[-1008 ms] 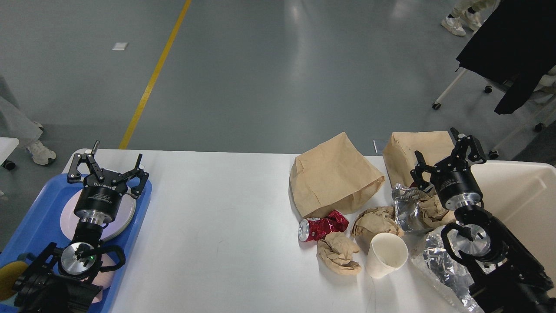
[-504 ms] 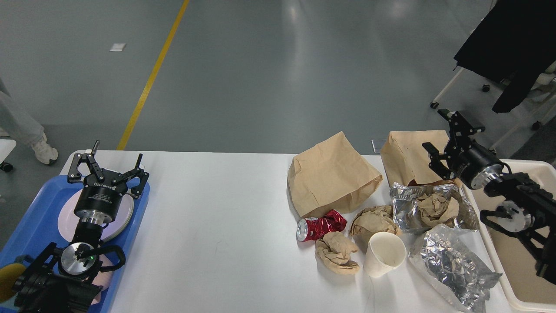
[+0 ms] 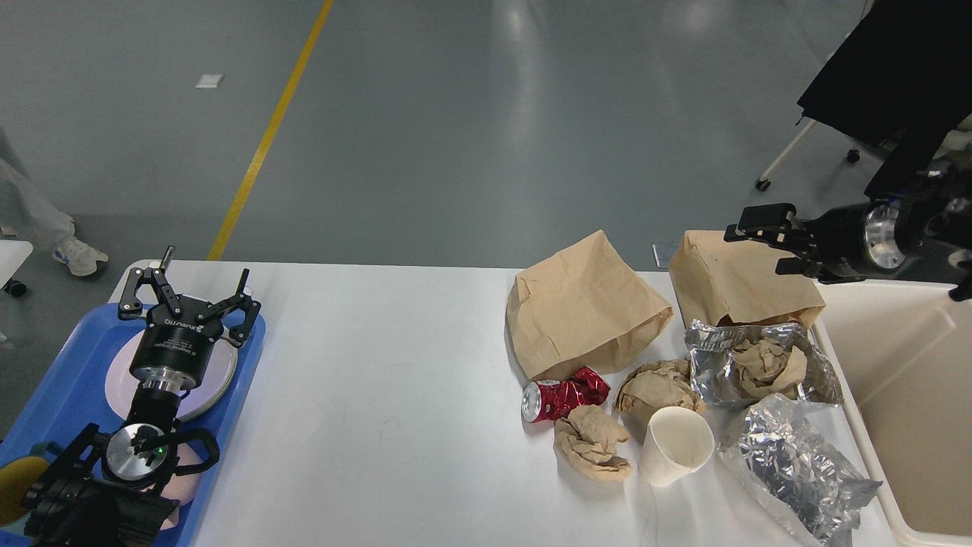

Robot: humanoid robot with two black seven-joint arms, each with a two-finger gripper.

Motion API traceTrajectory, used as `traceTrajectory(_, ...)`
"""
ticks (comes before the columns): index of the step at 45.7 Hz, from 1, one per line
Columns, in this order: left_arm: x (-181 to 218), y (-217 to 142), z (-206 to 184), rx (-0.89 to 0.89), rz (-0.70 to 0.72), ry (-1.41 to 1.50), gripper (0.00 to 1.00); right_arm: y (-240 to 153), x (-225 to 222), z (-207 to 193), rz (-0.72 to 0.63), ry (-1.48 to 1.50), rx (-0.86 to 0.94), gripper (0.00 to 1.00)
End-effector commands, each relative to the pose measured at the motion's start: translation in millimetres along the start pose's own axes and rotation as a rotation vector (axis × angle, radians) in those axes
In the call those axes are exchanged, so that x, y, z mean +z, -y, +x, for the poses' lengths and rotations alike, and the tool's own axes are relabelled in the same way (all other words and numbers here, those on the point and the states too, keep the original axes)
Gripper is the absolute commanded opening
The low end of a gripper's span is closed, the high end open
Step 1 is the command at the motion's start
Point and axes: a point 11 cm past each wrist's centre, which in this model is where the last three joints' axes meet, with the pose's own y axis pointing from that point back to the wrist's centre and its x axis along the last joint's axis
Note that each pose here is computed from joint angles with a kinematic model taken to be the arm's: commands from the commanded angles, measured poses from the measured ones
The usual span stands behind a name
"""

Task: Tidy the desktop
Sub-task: 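Move the right gripper over the brown paper bags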

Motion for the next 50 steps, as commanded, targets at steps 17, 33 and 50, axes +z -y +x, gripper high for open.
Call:
traceTrajectory(17, 1, 0, 0, 0.0, -0.001, 0.0, 0.97, -99, -128, -55, -0.423, -0.444, -0.459, 1.0)
traceTrajectory(33, 0, 0, 0, -0.002, 0.002, 0.0, 0.97, -132, -152, -85, -0.398, -0.537, -0.4, 0.93)
traceTrajectory(50, 0, 0, 0, -0.002, 0.0, 0.0, 0.97, -126, -154, -69, -0.43, -0.473, -0.22, 0.79)
